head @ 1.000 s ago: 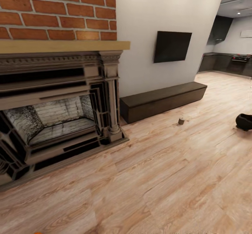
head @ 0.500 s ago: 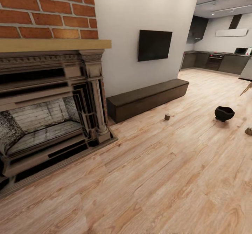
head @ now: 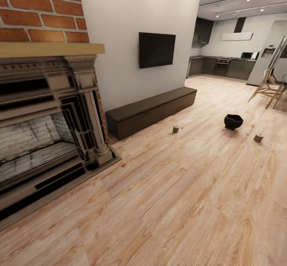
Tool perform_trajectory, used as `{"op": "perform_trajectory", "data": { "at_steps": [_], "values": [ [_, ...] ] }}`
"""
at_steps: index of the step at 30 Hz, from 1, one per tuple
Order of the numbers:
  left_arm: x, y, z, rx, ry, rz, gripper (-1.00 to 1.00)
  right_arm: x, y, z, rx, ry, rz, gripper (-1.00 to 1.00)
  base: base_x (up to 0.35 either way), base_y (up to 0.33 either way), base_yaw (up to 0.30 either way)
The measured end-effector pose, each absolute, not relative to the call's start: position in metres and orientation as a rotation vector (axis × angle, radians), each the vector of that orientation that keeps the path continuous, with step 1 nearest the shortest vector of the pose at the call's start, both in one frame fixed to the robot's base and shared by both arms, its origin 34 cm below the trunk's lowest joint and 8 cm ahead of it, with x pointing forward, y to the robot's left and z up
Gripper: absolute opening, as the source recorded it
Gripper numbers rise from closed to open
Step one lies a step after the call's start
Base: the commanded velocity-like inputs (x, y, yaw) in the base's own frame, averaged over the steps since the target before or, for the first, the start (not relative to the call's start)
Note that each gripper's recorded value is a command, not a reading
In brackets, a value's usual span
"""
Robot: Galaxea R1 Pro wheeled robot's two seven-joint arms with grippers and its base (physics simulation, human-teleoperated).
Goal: Place each of the two pumpkins and all three candles from the living room inside a cabinet in the living room (use any cabinet), then make sure every cabinet is closed, and position the cauldron so it is next to a table in the living room.
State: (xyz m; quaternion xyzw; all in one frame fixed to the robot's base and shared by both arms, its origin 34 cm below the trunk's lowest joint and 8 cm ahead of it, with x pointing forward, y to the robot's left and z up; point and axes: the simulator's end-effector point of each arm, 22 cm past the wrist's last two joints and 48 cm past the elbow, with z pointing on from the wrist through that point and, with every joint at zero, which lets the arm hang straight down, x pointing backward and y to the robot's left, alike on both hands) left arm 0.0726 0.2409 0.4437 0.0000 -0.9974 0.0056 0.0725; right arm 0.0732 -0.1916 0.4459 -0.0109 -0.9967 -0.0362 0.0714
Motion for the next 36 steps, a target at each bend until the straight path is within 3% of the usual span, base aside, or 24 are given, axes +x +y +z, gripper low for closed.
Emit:
{"op": "perform_trajectory", "data": {
  "at_steps": [27,36],
  "values": [
    [0.0665,0.2337,0.4449,0.023,-2.979,0.034,1.0,0.0681,-0.1914,0.4468,-0.037,-2.983,-0.108,1.0,0.0,0.0,-0.259],
    [0.0734,0.2339,0.4436,0.004,-2.992,0.036,1.0,0.0669,-0.1996,0.4465,-0.027,-2.982,-0.094,1.0,0.202,0.0,-0.13]
  ]
}}
